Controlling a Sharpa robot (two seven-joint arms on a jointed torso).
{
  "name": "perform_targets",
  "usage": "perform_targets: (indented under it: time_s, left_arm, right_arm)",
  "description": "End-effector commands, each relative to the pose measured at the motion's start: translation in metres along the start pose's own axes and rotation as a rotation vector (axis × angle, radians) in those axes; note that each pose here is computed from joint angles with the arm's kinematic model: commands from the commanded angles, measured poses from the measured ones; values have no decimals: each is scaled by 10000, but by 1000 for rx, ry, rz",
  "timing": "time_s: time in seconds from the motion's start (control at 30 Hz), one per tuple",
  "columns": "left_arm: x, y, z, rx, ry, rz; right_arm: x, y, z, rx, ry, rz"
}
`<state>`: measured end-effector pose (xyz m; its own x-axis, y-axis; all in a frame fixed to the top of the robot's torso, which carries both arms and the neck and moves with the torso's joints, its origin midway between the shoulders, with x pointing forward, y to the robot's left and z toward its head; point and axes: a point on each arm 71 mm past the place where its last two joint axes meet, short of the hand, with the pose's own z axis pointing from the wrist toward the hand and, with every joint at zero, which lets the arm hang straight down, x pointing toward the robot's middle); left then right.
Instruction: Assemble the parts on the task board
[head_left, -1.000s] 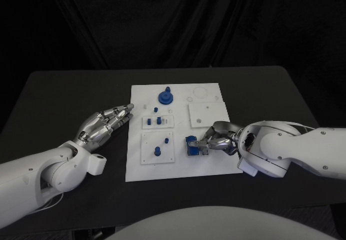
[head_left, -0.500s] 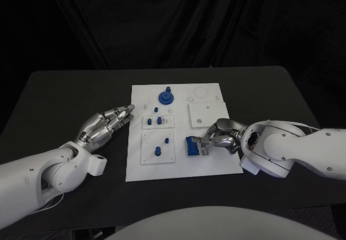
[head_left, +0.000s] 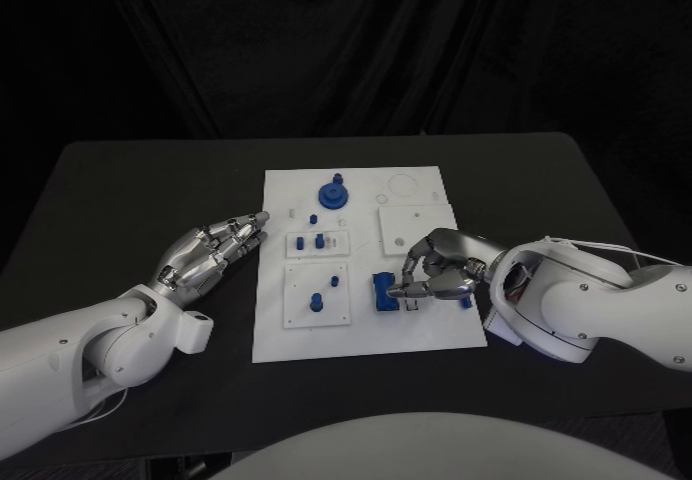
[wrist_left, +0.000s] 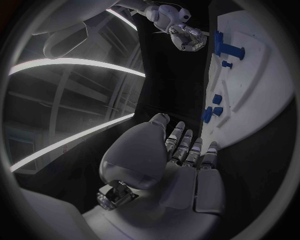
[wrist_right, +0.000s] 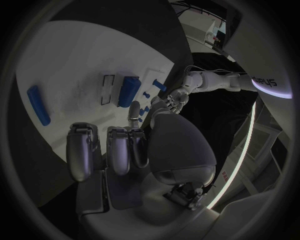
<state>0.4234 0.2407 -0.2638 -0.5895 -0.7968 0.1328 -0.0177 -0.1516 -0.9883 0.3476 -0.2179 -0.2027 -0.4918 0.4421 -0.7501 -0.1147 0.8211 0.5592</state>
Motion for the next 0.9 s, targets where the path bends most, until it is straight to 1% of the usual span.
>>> perform_targets:
  time_s: [0.03,0.43,0.9]
  left_arm:
    - [20,-15,-9,36,14,-11]
    - [20,-5,-16,32,15,-13]
    - [17,7,-27,29,16,-17]
  right_arm:
    - [16,24,3,-34,8,-101]
    - [44,-12,64,10,41,-160]
    - [97,-53,147,37,58,-174]
